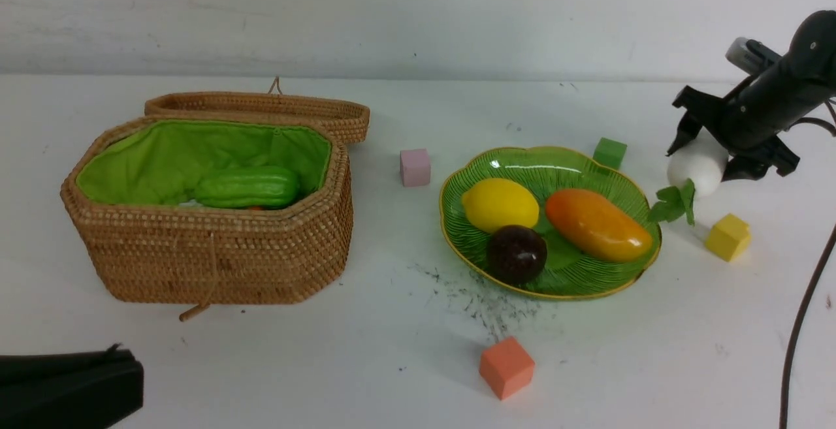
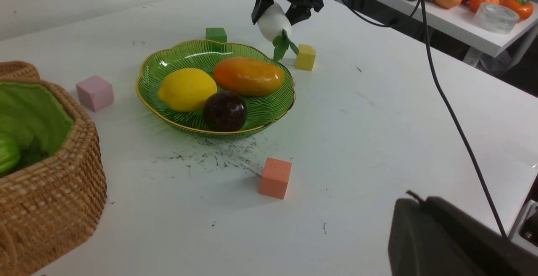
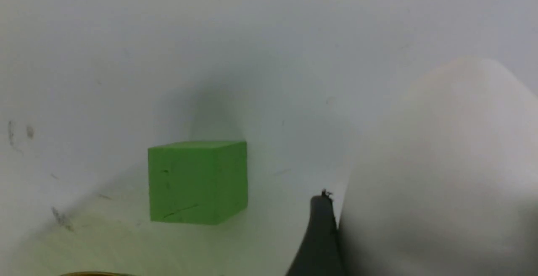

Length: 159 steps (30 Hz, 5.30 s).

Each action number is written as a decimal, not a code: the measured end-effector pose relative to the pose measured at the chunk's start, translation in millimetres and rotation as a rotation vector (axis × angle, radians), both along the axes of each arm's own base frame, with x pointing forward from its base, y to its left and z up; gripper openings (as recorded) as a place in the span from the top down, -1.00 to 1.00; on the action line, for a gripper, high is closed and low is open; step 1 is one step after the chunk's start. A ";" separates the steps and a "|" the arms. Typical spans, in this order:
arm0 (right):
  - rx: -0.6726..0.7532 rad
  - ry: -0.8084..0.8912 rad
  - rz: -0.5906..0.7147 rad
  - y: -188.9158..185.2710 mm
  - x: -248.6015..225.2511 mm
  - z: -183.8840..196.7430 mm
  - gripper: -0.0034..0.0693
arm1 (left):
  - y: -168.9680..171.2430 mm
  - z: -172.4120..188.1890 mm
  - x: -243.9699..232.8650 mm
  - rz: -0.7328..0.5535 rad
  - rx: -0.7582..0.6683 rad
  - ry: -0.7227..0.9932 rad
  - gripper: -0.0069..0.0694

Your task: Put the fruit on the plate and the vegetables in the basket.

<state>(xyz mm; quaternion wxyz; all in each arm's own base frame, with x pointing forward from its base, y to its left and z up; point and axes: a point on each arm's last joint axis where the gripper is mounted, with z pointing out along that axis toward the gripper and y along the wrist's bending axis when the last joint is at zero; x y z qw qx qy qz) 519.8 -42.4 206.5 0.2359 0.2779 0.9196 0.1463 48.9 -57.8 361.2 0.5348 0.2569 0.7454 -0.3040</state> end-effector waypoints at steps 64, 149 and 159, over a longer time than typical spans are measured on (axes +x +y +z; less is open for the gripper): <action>0.073 -0.815 1.156 401.2 -170.5 201.4 -0.58 | 43.1 4.7 27.2 0.557 0.070 -0.091 0.85; -0.140 -0.216 0.750 104.3 -448.4 132.2 0.87 | 37.6 -96.2 -18.2 0.203 -0.327 -0.033 0.80; -0.143 -0.197 0.742 80.4 -475.2 127.1 0.84 | 37.7 -96.7 -18.1 0.204 -0.323 -0.029 0.77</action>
